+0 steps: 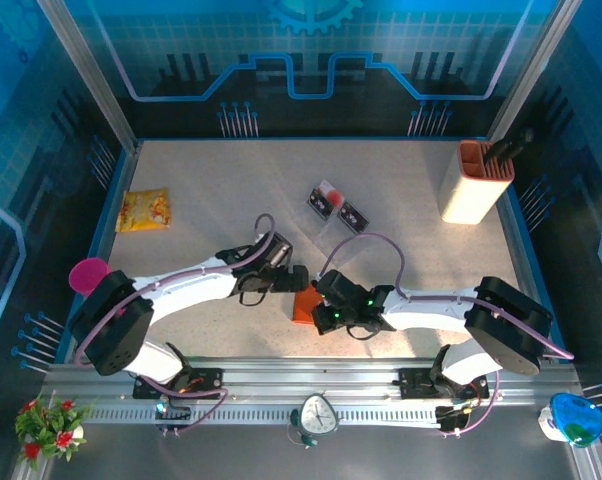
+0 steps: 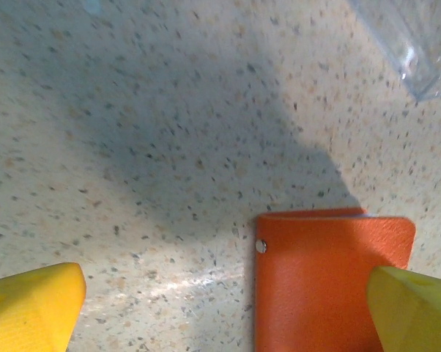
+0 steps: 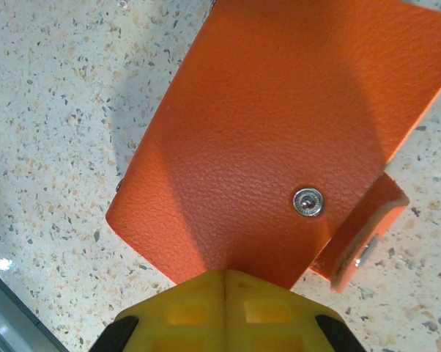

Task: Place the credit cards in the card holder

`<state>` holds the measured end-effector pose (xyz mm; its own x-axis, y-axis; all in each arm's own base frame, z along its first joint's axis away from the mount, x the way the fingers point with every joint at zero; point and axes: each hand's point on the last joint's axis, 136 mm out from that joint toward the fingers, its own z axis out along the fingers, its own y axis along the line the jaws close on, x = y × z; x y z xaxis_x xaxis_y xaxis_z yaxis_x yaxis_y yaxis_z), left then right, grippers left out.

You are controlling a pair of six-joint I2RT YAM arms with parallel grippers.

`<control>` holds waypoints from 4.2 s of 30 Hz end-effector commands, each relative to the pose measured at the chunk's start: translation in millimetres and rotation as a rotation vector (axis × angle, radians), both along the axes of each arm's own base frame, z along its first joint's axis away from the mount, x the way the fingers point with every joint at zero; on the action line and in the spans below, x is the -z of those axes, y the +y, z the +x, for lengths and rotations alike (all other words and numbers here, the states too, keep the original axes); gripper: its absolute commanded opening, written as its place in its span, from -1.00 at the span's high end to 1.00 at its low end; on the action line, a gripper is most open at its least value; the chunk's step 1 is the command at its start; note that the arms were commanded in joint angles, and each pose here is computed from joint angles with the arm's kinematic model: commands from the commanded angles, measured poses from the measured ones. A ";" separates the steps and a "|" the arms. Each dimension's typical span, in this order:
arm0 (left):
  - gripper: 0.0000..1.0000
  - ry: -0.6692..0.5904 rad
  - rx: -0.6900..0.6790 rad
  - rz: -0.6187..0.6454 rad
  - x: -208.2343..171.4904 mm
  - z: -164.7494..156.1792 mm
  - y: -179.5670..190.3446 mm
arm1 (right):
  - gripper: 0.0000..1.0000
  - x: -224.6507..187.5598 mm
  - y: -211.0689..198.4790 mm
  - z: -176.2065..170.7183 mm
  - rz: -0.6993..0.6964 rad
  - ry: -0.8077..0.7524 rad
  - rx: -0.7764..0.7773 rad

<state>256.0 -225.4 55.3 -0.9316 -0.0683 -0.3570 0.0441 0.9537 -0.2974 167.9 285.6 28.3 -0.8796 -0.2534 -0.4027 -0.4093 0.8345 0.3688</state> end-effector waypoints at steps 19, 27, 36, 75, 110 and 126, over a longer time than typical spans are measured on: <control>-0.99 0.081 0.065 0.122 39.7 -42.6 6.5 | 1.00 2.6 -8.9 1.5 0.006 0.006 0.046; -0.99 0.095 0.051 0.291 52.9 -48.1 26.3 | 1.00 -29.2 -23.0 15.5 0.058 -0.041 0.100; -0.98 0.078 0.059 0.416 53.3 -49.3 32.6 | 0.70 -43.2 -58.4 30.2 0.043 -0.010 0.175; -0.99 0.069 0.059 0.401 59.1 -53.7 33.2 | 0.94 -13.3 -25.8 33.9 -0.113 0.100 0.080; -0.98 0.072 0.058 0.400 61.6 -55.3 34.5 | 1.00 8.1 -10.7 31.8 0.019 0.184 0.136; -0.99 0.068 0.057 0.395 59.9 -55.2 33.7 | 1.00 39.2 -25.6 22.0 -0.046 0.241 0.175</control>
